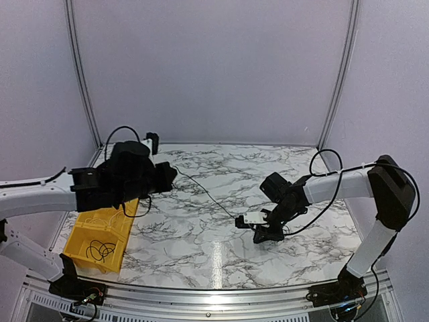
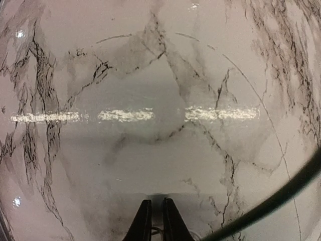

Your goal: Untangle the cables

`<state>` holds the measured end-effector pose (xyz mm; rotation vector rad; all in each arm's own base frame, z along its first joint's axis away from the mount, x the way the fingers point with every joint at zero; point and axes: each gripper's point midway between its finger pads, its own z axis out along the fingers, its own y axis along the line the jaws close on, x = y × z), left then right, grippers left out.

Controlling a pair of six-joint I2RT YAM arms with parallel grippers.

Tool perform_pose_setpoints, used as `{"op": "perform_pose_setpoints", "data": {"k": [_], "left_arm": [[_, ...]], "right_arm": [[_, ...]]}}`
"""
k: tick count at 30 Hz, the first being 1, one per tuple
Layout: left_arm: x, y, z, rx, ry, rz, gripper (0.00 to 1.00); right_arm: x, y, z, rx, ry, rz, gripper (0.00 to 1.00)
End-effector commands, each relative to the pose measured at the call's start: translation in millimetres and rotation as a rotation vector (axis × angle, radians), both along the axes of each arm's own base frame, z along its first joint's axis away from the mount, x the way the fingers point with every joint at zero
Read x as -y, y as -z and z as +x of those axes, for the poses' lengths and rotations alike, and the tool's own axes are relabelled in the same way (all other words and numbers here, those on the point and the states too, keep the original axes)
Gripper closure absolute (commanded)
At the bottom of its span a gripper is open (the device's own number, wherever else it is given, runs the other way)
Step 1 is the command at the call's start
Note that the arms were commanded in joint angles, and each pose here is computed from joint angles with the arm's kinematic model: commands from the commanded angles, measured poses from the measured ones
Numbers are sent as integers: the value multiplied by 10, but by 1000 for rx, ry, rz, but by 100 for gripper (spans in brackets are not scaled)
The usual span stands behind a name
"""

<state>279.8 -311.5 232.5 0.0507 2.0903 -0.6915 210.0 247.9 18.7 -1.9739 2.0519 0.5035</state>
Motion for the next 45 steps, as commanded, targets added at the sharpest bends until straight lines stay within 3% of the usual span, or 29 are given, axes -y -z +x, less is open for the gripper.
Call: {"op": "perform_pose_setpoints", "data": {"k": [1, 7, 15, 21, 31, 41, 45], "left_arm": [[-910, -511, 14, 132, -217, 109, 100], [-1669, -1232, -185, 270, -391, 103, 100], [-2167, -1829, -376, 360, -497, 140, 100], [-2558, -2398, -538, 446, -585, 195, 100], [-2460, -2276, -507, 416, -551, 191, 100], [-2651, -2710, -574, 485, -569, 354, 100], [-2659, -2765, -619, 498, -540, 336, 100]], "right_arm": [[313, 306, -49, -30, 69, -129, 91], [396, 277, 125, -40, 169, -97, 92], [536, 318, 225, -52, 241, -104, 93], [669, 342, 351, -38, 311, -119, 88], [792, 348, 464, -30, 373, -125, 86], [842, 370, 504, -33, 397, -135, 83], [854, 405, 496, -40, 398, -145, 82]]}}
